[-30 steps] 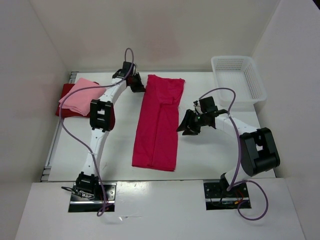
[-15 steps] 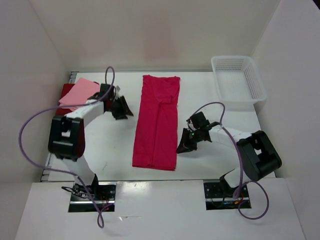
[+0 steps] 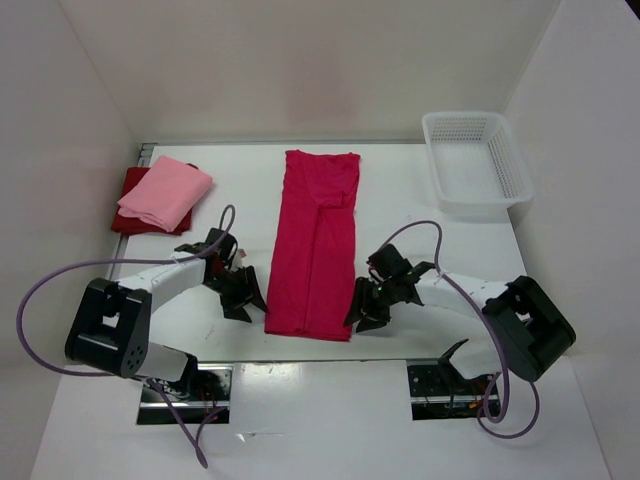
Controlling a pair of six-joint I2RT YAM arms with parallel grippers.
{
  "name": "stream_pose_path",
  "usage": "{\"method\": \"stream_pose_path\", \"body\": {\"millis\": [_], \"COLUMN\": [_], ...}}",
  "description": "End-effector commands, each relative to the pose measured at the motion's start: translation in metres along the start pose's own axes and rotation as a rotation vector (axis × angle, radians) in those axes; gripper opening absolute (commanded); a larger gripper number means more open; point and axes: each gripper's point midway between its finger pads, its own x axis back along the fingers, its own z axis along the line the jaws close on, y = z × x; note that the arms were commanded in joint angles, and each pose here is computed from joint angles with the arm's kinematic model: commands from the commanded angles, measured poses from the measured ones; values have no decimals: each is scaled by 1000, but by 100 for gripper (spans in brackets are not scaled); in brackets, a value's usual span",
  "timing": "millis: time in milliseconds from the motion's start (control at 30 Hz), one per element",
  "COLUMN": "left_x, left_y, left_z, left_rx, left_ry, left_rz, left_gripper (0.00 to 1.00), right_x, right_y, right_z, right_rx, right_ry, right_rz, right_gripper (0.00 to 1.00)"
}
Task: Fold and stack the t-shirts
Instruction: Grab the bottom of the folded rectangular tshirt with both arms
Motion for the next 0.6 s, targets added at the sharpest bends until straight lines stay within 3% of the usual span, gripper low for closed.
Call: {"method": "stream_pose_path", "body": {"millis": [0, 267, 400, 567], "left_x": [-8, -23, -27, -25], "left_y": [-21, -29, -27, -31], "left_z": [-2, 0, -4, -8], "left_rx": [5, -20, -56, -72], "left_ry": [-4, 0, -14, -46], "left_rz": [108, 181, 201, 221], "left_gripper": [62, 58, 43, 14], "right_x": [-10, -17, -20, -26], "right_y": [-9, -13, -11, -12], "right_z": [3, -1, 2, 6], "right_rx": [5, -34, -39, -21], "right_ry": [4, 20, 28, 19], "right_rz": [19, 12, -2, 25], "right_gripper": [49, 41, 32, 5]}}
